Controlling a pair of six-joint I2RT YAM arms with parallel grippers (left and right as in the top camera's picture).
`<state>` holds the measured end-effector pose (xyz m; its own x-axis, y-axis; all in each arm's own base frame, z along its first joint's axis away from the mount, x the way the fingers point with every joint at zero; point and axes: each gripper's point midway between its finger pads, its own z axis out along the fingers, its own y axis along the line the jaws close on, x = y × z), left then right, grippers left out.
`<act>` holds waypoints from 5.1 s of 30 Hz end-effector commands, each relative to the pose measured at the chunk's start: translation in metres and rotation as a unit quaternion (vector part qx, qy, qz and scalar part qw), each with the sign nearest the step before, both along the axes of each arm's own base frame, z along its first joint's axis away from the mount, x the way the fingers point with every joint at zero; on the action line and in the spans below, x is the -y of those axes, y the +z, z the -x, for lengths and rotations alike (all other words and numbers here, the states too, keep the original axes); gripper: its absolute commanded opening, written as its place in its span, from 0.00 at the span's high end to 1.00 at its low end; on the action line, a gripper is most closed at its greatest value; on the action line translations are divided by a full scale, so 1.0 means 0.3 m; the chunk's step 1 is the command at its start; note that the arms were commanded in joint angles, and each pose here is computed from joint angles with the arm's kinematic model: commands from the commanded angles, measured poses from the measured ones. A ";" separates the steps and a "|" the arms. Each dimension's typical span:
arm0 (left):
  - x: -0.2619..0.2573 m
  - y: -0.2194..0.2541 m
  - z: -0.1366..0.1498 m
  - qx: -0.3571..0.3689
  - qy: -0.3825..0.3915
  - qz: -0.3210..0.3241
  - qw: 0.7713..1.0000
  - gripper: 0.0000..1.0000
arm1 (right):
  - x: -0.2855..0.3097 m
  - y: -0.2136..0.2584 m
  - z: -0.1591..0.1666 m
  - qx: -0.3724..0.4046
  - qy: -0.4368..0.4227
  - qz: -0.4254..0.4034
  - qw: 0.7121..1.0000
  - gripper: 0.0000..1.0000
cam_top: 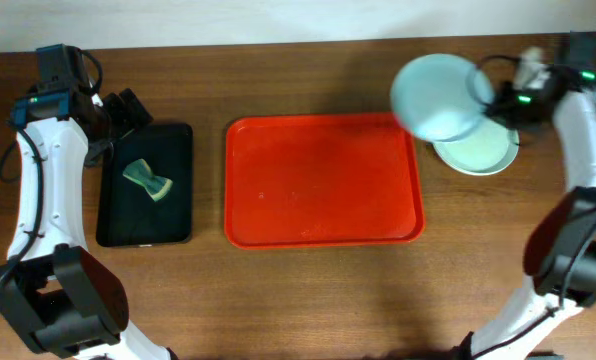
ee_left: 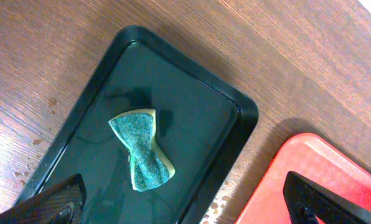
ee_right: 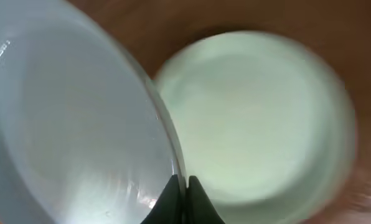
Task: Clean dirty plates on tray and stack at the side
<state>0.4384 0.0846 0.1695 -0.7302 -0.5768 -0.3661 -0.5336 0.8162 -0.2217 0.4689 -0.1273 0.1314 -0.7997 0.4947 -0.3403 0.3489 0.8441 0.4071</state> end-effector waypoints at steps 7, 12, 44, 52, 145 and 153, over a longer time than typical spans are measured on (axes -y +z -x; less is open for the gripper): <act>0.002 -0.001 -0.002 0.000 -0.004 0.005 1.000 0.01 | 0.244 -0.141 0.093 -0.079 -0.136 0.045 0.987 0.96; 0.002 -0.001 -0.002 0.000 -0.004 0.005 1.000 0.01 | 0.231 -0.166 0.102 -0.094 -0.129 0.051 0.986 0.89; 0.002 -0.001 -0.002 0.000 -0.004 0.005 1.000 0.01 | -0.404 0.385 0.803 -0.004 0.046 0.107 0.993 0.01; 0.002 -0.001 -0.002 0.000 -0.004 0.005 1.000 0.01 | -0.403 0.349 0.799 -0.027 0.048 0.103 0.993 0.01; 0.045 0.206 0.122 0.045 -0.018 -0.033 0.998 0.01 | -0.536 0.083 0.751 0.485 0.060 0.178 0.854 0.01; 0.259 0.366 0.293 0.259 -0.160 -0.104 0.947 0.01 | -0.536 0.083 0.751 0.485 0.060 0.177 0.854 0.01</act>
